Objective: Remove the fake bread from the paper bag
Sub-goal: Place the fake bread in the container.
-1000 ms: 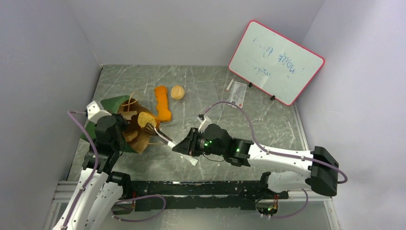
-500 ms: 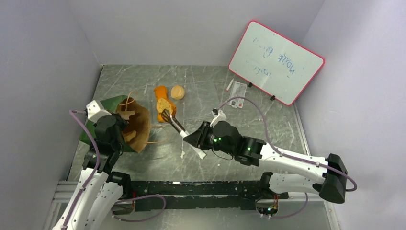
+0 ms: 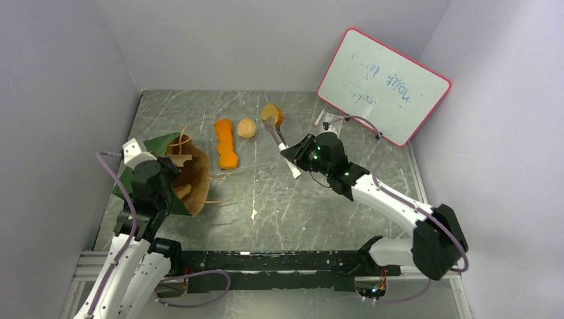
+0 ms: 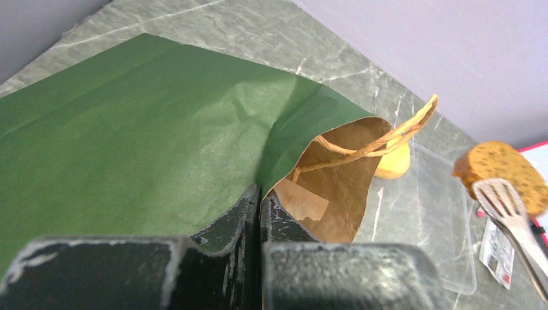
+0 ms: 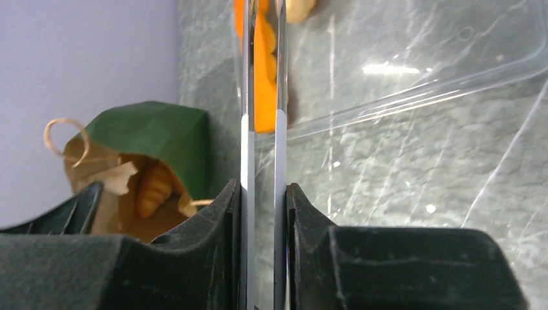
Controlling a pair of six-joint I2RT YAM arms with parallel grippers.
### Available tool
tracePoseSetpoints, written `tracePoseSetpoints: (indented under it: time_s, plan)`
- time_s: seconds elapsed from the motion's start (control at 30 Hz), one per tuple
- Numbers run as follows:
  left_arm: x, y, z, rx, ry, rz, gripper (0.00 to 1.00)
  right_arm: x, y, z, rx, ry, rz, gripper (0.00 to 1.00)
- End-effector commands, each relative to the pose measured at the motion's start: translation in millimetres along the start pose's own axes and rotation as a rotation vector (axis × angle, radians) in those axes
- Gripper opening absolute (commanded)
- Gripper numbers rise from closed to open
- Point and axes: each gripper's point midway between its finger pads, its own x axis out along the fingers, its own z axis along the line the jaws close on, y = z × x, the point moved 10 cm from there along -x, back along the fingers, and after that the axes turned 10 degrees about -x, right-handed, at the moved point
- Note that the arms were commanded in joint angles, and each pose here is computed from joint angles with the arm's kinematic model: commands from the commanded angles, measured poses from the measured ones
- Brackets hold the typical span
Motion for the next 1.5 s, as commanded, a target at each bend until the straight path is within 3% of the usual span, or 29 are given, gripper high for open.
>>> tracePoseSetpoints:
  time_s: [0.0,0.47,0.63,0.8,1.47]
  plan:
    - [-5.4,-11.1,-16.4,-0.015,0.103,0.018,0.07,23.6,-21.8,2.8,0.012,-0.110,-0.035,0.02]
    - [-6.2,-5.1,-16.5,0.052,0.145,0.083,0.07,96.3,-24.7,-52.9,0.167,-0.129,0.020,0.07]
    - [-6.4,-5.1,-15.6,0.065,0.143,0.082,0.07,101.7,-22.1,-63.2,0.220,-0.129,0.038,0.30]
    - [-6.7,-4.6,-16.3,0.064,0.153,0.090,0.07,99.6,-19.1,-70.9,0.257,-0.121,0.050,0.44]
    - [-11.7,-14.0,-24.6,0.059,0.185,0.092,0.07,48.5,-12.1,-77.4,0.216,0.001,0.015,0.47]
